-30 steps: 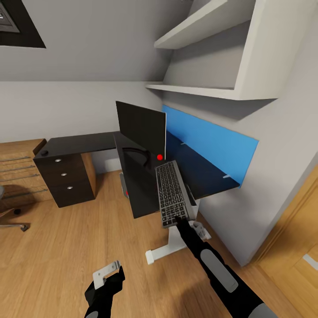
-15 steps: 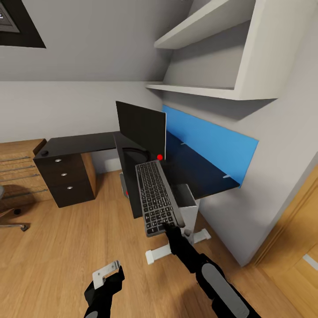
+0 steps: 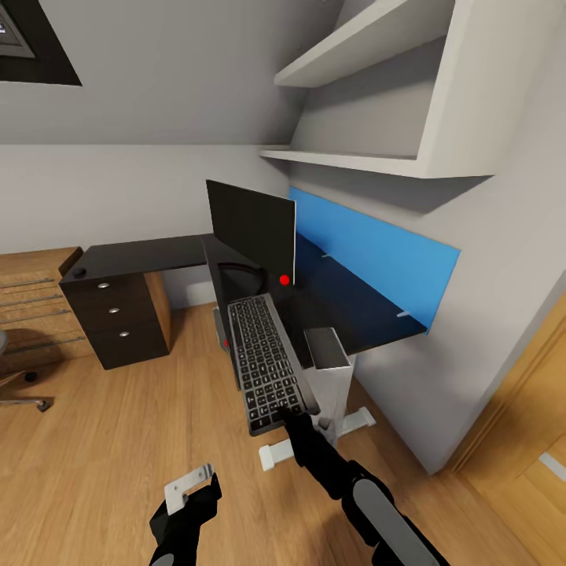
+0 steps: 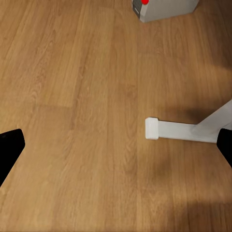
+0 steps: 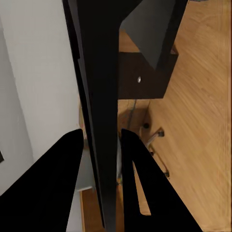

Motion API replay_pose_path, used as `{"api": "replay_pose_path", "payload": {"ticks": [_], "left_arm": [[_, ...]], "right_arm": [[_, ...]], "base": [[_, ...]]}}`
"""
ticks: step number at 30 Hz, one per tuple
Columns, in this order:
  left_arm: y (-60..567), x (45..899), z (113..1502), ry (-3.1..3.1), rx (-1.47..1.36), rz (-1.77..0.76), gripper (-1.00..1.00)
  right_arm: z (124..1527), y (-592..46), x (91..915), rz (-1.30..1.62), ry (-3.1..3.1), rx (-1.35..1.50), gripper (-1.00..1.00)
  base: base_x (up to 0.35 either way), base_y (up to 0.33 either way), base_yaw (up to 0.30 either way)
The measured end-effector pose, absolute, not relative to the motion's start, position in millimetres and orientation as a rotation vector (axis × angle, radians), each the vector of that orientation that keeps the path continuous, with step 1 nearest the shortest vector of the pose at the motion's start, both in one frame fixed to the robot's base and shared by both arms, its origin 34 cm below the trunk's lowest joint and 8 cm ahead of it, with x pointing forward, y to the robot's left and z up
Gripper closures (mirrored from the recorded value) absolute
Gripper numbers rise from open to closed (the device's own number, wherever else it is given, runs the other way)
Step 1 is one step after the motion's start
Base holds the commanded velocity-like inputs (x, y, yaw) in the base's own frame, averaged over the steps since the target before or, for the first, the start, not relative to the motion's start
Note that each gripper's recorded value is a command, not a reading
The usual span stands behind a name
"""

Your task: In the bedroom, organize the workspace by keeping the computer under the desk, ensuring the monitor is on the desk, placing the keyboard on the desk next to the monitor, placing the mouse on the desk next to the keyboard, moving the folder from the swivel chair onto the desk next to the mouse, stacking the notebook on top of the folder with the pen on top of the notebook, and positioning the swivel chair next to the desk.

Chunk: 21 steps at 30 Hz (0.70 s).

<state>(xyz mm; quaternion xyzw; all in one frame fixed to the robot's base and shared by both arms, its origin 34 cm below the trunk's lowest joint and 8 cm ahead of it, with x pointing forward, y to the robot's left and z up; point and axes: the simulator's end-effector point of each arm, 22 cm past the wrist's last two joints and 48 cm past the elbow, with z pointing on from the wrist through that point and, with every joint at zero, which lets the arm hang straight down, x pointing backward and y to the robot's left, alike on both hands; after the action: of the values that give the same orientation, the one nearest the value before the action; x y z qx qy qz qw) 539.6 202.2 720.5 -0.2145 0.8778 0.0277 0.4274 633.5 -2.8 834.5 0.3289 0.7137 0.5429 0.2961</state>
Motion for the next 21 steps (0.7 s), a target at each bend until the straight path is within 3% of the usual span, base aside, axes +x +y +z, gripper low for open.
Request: {"api": "replay_pose_path", "payload": {"ticks": [13,21], "left_arm": [[202,539,720,2.195,-0.539,0.07,-1.0],[202,540,723,2.186,-0.539,0.069,-1.0]], "right_arm": [[861,9,634,1.481,1.867,0.865,1.0],[866,10,634,1.485,1.86,0.86,1.0]], "base": [[0.0,0.0,0.001],[0.199,0.153,0.182]]}}
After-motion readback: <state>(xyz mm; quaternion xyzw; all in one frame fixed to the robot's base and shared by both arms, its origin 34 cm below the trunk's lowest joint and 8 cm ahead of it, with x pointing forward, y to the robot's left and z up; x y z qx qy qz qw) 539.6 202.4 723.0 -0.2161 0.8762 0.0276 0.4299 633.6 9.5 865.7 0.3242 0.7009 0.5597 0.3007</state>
